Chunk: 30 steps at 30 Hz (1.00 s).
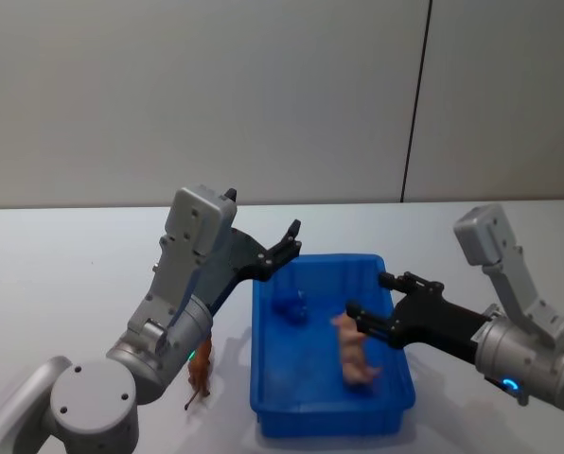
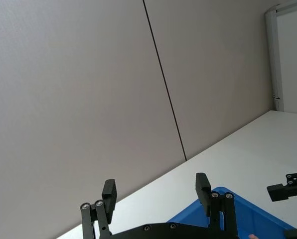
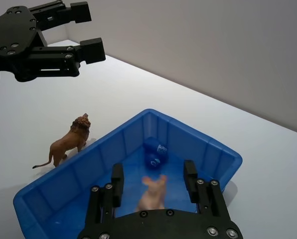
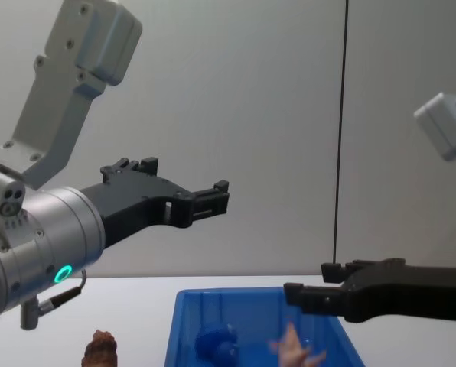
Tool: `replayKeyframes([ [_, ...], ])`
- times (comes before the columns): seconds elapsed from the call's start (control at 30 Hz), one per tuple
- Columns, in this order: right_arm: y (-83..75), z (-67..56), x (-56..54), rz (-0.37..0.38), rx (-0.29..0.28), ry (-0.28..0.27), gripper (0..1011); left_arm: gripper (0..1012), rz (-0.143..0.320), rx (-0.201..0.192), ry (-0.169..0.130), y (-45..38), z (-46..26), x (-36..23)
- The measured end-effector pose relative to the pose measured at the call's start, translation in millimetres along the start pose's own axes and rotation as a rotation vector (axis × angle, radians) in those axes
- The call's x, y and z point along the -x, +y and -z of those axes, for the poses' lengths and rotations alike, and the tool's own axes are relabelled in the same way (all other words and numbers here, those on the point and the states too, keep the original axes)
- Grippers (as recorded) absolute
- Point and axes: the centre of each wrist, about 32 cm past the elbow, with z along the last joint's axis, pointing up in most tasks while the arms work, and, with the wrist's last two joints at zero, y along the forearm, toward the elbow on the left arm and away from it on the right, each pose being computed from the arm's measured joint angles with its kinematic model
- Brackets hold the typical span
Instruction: Pick up the two dolls from the table and place them into the box.
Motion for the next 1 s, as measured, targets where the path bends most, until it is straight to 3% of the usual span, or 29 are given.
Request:
replayKeyframes([
  [0.37,-3.1,3.1,-2.7,0.023,0.004,0.007,993,1004,0.0,0.0,0.0,0.0,0.0,0.0],
  [1.0,-46.2,17.0,-15.0,0.077,-0.049,0.032,1001,1004,0.0,-0.004,-0.002,0.5,0.2,0.2],
])
